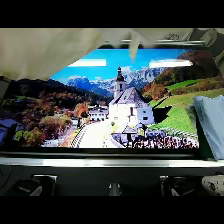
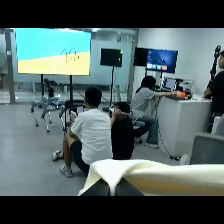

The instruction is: Fold the shirts.

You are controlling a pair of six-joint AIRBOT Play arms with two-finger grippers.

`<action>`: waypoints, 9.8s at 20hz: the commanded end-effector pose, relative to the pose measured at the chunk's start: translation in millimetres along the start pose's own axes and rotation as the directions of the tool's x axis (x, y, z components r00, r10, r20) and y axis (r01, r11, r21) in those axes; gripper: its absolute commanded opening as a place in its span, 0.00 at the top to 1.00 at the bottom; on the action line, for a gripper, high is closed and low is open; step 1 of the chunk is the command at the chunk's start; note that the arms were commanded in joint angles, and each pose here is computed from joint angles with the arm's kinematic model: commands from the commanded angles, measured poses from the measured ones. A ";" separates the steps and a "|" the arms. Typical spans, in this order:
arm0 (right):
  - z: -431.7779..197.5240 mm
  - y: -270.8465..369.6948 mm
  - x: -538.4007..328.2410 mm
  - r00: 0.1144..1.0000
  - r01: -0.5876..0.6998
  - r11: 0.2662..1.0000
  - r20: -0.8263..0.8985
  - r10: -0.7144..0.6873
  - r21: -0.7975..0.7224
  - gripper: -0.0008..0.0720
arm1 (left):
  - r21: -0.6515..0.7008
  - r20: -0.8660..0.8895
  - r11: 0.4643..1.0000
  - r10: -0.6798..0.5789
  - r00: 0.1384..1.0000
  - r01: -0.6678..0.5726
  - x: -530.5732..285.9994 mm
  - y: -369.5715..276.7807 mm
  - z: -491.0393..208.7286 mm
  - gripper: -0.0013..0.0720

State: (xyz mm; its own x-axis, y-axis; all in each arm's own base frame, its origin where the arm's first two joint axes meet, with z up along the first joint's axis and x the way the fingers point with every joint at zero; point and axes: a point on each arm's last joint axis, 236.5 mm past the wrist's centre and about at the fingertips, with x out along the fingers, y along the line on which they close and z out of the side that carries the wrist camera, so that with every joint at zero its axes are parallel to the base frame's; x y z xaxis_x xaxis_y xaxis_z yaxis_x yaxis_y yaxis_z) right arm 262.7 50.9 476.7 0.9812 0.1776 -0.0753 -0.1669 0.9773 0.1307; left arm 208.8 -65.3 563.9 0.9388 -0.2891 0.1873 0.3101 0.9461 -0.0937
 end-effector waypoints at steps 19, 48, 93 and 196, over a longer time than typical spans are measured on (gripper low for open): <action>-507.1 -44.8 236.5 0.522 0.335 0.942 -0.838 -0.160 0.029 0.95 | -0.148 -0.965 0.941 -0.071 0.252 -0.303 156.2 50.5 -638.9 0.66; -510.8 -125.0 71.6 0.082 0.337 0.925 -0.984 0.158 0.177 0.21 | -0.172 -0.960 0.702 -0.277 -0.042 -0.692 -89.5 100.6 -682.0 0.62; -438.1 -148.5 208.5 0.400 0.266 0.946 -0.914 0.068 0.187 0.96 | -0.078 -0.958 0.922 0.036 0.284 -0.379 94.4 162.8 -564.6 0.95; -565.4 -97.1 185.1 0.262 0.451 0.700 -0.831 0.490 0.555 0.02 | -0.292 -0.843 0.911 -0.100 0.528 -0.293 156.3 127.4 -419.9 0.08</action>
State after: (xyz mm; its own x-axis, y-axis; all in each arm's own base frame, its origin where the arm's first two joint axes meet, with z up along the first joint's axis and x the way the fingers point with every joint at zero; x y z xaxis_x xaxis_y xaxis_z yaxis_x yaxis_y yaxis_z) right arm 392.6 44.7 -100.4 0.0467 0.5817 -0.8121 0.3480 0.7525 0.5591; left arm 470.1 -41.7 133.3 0.5353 -0.3674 -0.7605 0.0011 0.9007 -0.4344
